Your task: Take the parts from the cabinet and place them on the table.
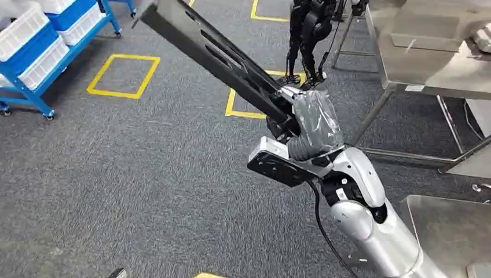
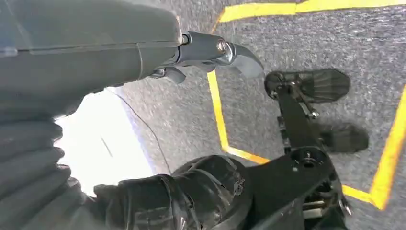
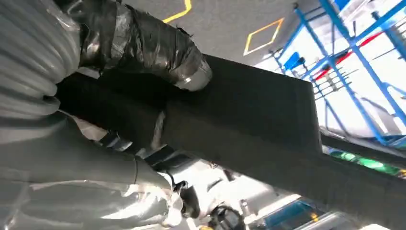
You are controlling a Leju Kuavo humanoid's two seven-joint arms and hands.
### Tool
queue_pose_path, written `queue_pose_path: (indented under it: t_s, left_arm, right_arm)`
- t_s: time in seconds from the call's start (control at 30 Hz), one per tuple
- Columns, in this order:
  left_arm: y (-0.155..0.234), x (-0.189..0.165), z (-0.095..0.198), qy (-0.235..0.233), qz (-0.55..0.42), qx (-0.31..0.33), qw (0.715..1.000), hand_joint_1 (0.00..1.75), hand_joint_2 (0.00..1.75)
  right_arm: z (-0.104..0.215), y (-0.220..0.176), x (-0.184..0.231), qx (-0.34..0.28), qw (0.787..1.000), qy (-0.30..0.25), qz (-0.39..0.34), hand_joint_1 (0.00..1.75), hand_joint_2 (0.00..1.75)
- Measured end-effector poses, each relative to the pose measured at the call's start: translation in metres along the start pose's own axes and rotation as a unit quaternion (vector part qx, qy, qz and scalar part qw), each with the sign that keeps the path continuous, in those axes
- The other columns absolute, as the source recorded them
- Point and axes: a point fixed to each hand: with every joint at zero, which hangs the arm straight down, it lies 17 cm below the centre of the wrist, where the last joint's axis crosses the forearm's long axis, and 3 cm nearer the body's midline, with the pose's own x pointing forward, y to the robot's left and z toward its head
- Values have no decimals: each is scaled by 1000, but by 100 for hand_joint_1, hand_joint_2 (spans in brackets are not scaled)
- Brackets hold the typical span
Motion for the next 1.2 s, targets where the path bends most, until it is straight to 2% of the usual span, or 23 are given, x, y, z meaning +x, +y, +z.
queue_pose_path:
  t_s: [1.2]
  left_arm:
    - [-6,-1,-3,-1,6,-3,1000,0,175]
  right_arm:
    - [-2,5,-5,5,1000,4,1,175,175]
